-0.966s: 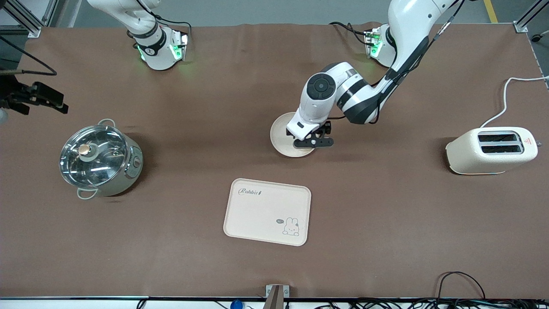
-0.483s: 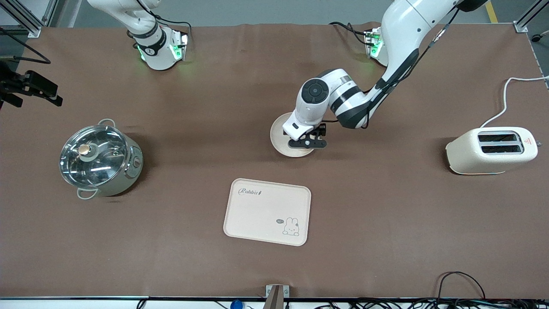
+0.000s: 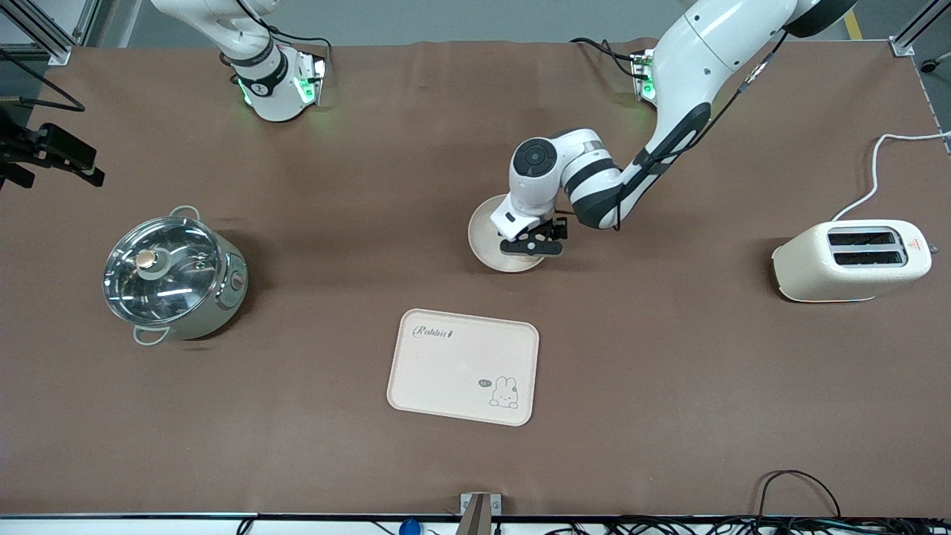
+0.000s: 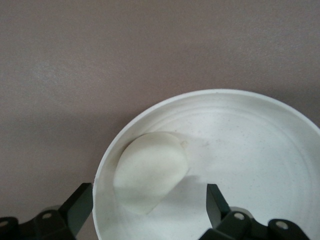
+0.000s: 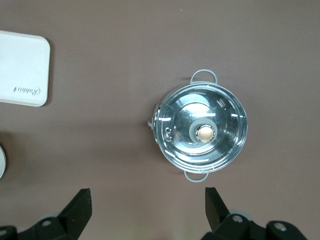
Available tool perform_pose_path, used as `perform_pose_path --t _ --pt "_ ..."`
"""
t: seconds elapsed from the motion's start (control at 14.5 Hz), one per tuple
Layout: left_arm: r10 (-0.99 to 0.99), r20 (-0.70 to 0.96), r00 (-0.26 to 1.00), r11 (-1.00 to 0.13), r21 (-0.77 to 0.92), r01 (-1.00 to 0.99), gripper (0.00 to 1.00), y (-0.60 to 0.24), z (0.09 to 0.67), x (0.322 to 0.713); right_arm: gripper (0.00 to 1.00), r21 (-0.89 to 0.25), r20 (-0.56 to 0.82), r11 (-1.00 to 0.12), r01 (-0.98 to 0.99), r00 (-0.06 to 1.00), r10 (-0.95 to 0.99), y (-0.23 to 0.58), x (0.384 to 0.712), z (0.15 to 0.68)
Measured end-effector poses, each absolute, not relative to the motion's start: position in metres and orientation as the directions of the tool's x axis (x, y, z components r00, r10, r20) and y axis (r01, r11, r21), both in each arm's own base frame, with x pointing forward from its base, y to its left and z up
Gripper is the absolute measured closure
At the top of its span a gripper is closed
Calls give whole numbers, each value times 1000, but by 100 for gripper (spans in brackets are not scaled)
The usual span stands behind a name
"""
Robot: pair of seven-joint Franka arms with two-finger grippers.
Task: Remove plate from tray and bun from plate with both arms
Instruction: 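Lower the left gripper into the plate and grasp the white bun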
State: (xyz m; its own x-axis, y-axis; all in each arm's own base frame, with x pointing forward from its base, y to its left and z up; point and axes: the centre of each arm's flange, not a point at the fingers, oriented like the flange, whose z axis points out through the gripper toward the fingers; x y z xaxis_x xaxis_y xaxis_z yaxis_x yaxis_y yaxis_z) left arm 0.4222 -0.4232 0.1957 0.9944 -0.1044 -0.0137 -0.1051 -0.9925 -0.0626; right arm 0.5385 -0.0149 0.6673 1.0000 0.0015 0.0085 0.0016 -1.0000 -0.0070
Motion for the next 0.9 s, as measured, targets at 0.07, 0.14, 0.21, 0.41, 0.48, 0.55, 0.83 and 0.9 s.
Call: perform_pose_path --t 0.07,0.14,0.21,0.41,0.48,0.55,0.83,0.9 --pt "-107 -13 994 -992 -63 -108 0 -423 195 422 0 -7 11 -1000 -1 1000 -1 -16 539 668" --pt "-108 -12 994 -992 -63 -109 1 -424 194 423 0 -7 11 -1000 -2 1000 -2 -17 539 667" --pt "-106 -9 994 -993 -61 -106 4 -424 195 424 0 -7 9 -1000 -1 1000 -1 -17 539 667" --pt "-95 -5 995 -994 -59 -95 9 -425 196 426 0 -7 7 -1000 0 1000 0 -16 538 667" --pt "-91 -4 996 -994 -59 -91 11 -425 196 426 0 -7 7 -1000 0 1000 0 -16 538 667" --pt "-89 -3 996 -994 -59 -89 11 -425 197 426 0 -6 9 -1000 -1 1000 -1 -16 539 667" --pt "-88 -2 996 -994 -58 -88 31 -426 197 426 0 0 52 -1000 -10 999 -10 -22 543 671" --pt "-91 -2 996 -994 -58 -91 39 -427 197 425 0 3 53 -1000 -14 999 -14 -24 543 671"
